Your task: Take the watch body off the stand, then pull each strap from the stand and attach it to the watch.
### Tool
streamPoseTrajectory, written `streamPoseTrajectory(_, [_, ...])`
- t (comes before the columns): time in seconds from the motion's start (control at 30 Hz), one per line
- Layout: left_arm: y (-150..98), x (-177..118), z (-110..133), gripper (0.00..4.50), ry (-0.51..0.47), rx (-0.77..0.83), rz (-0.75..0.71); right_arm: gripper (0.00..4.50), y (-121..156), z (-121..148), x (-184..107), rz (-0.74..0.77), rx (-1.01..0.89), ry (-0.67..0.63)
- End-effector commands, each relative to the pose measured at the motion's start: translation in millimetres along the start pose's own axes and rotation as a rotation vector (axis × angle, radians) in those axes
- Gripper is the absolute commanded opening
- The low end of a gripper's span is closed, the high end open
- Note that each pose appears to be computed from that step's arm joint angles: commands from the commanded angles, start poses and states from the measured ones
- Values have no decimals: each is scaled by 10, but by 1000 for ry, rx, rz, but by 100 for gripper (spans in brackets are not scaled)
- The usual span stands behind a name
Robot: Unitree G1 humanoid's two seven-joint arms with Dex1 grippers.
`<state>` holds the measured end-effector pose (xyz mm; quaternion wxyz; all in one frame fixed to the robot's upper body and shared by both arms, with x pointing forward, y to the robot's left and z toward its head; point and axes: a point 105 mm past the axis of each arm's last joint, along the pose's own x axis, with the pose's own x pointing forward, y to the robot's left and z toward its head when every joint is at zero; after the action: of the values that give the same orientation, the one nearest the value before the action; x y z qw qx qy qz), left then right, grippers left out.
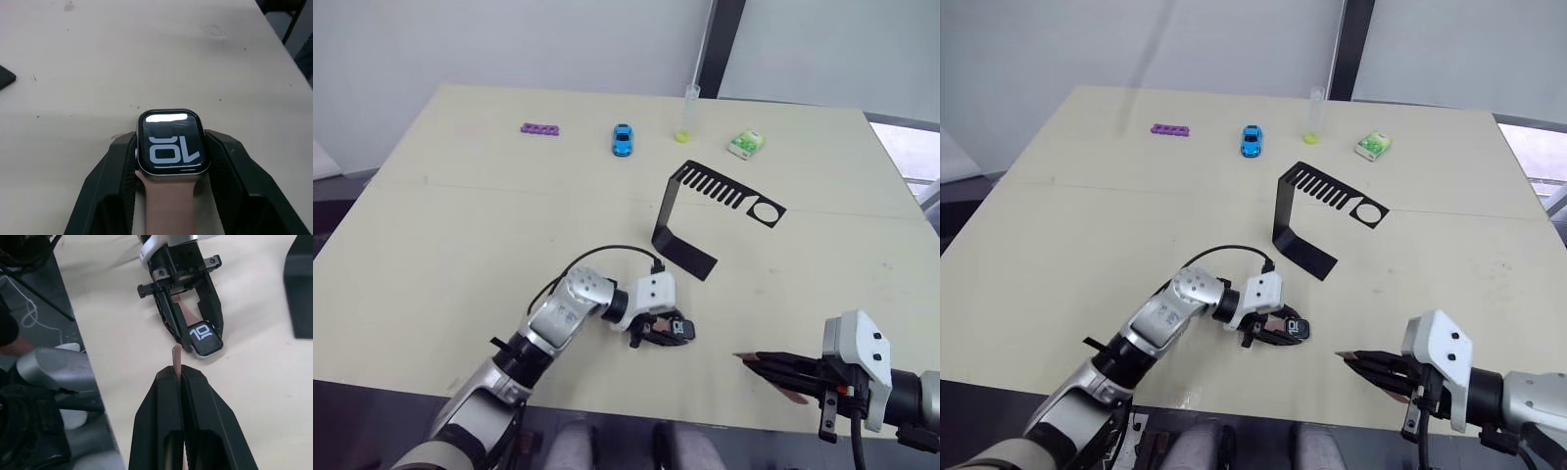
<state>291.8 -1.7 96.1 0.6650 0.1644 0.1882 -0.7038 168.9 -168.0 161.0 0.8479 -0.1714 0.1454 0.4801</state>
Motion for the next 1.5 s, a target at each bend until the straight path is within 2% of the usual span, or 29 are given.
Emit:
streamPoseTrajectory(0.03, [52,-185,143,160,-73,-189,-88,0,5,99,31,-34,-152,3])
streamPoseTrajectory(0.3, [61,-335,326,160,-131,-412,-227,0,-89,149,161,-106,-414,36])
streamPoseTrajectory(0.5, [37,-354,431,160,-166,-492,-269,0,-137,253,282,-148,-530,8])
streamPoseTrajectory(0.77, [70,-349,551,160,-205,-565,-271,0,-215,267,365,-189,-559,-1])
streamPoseTrajectory(1.5, [47,-338,600,160,-225,-560,-280,0,-312,332,437,-231,-522,-30])
